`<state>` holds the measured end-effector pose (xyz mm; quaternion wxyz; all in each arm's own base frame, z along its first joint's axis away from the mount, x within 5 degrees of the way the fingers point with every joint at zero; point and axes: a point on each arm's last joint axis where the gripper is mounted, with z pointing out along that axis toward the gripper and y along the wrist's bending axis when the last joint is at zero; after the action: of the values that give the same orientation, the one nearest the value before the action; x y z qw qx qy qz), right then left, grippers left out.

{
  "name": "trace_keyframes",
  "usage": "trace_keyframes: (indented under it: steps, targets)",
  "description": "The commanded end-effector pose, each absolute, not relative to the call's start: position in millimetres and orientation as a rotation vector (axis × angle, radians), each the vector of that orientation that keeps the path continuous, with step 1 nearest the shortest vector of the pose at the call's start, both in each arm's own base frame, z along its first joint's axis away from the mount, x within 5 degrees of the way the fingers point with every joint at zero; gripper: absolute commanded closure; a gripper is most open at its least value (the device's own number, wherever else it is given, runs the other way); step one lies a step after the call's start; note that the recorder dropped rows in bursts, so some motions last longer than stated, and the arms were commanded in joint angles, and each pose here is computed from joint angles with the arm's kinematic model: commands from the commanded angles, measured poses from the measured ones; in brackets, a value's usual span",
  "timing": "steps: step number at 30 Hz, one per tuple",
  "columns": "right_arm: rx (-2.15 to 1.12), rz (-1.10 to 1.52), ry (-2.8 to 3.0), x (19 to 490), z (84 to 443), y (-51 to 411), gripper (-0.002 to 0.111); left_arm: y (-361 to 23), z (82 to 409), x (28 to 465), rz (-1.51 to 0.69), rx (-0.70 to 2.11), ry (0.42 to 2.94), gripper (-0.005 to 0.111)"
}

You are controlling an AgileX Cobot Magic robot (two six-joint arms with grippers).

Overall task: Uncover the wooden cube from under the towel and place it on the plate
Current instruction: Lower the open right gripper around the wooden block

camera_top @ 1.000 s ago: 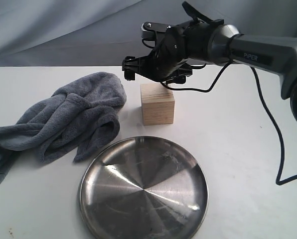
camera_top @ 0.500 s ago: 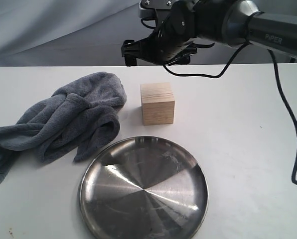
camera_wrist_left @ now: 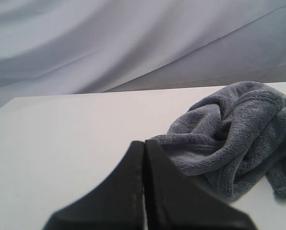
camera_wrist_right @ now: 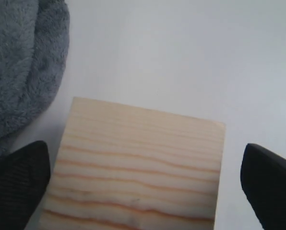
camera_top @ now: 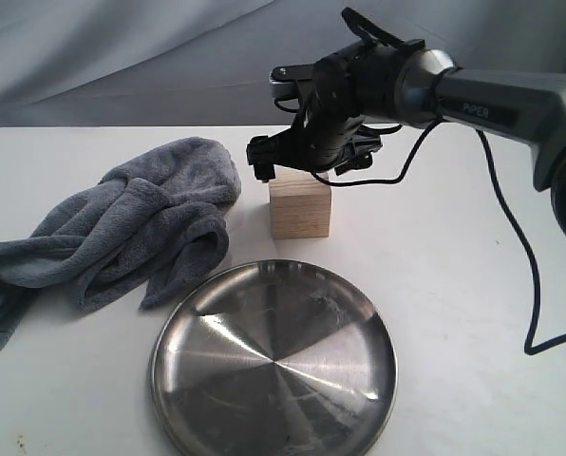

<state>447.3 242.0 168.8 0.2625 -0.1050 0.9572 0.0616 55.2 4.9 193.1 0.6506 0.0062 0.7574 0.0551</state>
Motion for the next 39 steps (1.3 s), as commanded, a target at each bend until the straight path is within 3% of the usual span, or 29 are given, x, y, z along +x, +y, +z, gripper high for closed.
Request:
trace_keyframes:
  steps: [1, 12, 25, 39]
  targets:
    - [-0.298, 0.170, 2.605, 444.6, 164.1, 245.9, 0.003, 5.0, 192.6, 55.4, 0.129, 0.015, 1.712, 0.107]
    - [-0.310, 0.142, 2.645, 442.0, 158.2, 245.3, 0.003, 5.0, 192.6, 55.4, 0.129, 0.015, 1.712, 0.107]
    - [-0.318, 0.099, 2.727, 441.6, 123.7, 244.9, 0.003, 5.0, 192.6, 55.4, 0.129, 0.015, 1.712, 0.107]
    - [-0.319, 0.095, 2.734, 441.7, 119.1, 245.0, 0.004, 5.0, 192.6, 55.4, 0.127, 0.012, 1.712, 0.107]
